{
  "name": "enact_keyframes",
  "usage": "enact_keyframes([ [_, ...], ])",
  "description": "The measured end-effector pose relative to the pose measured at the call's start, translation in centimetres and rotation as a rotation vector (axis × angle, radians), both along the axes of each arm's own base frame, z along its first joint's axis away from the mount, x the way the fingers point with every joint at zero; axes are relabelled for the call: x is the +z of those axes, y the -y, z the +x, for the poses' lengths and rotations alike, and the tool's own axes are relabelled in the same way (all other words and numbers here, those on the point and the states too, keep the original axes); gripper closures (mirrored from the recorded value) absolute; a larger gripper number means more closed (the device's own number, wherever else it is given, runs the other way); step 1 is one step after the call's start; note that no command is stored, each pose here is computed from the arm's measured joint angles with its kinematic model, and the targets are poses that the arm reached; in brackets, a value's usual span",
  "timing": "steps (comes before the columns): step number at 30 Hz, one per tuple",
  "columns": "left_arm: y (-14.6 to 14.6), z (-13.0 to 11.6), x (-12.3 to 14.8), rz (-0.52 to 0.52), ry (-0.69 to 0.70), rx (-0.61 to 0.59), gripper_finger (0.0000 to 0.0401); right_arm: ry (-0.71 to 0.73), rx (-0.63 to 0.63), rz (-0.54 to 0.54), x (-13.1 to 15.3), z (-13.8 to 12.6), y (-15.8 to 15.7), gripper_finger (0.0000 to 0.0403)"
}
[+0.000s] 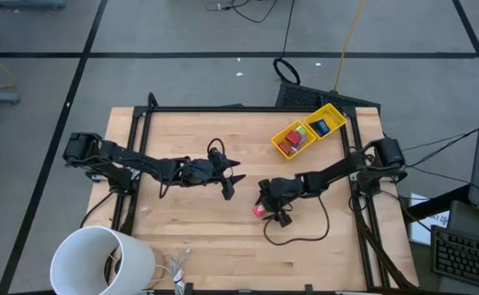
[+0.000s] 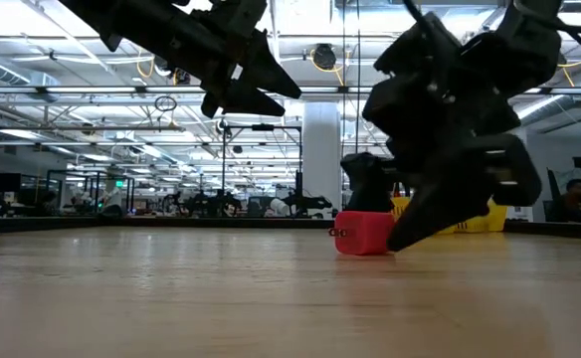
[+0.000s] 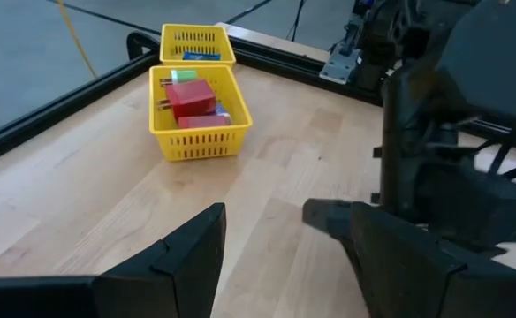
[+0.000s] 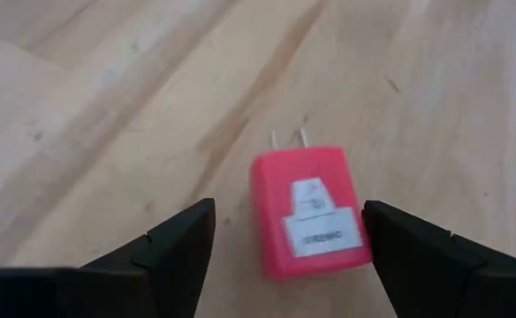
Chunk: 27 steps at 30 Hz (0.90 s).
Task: Pick & Place Office items
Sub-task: Put the pink charger adapter into the left yellow bin
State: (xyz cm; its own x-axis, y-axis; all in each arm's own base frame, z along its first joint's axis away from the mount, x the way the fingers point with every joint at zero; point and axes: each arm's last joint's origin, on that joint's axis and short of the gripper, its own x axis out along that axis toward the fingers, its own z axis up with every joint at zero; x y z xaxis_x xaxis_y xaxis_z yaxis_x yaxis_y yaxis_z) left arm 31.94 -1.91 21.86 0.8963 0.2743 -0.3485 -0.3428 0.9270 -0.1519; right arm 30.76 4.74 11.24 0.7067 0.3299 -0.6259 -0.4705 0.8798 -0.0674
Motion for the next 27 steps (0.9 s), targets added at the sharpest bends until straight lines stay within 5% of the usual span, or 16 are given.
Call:
enact_keyframes([
  [20, 0.01, -0.01, -0.01, 0.003, -0.001, -0.001, 0.0160, -0.006, -0.013, 0.005, -0.20, 0.61, 0.31, 0.0253],
  [27, 0.00, -0.01, -0.02, 0.003, -0.002, -0.001, 0.0160, -0.012, -0.015, 0.000, 0.45, 0.35, 0.51, 0.0243],
])
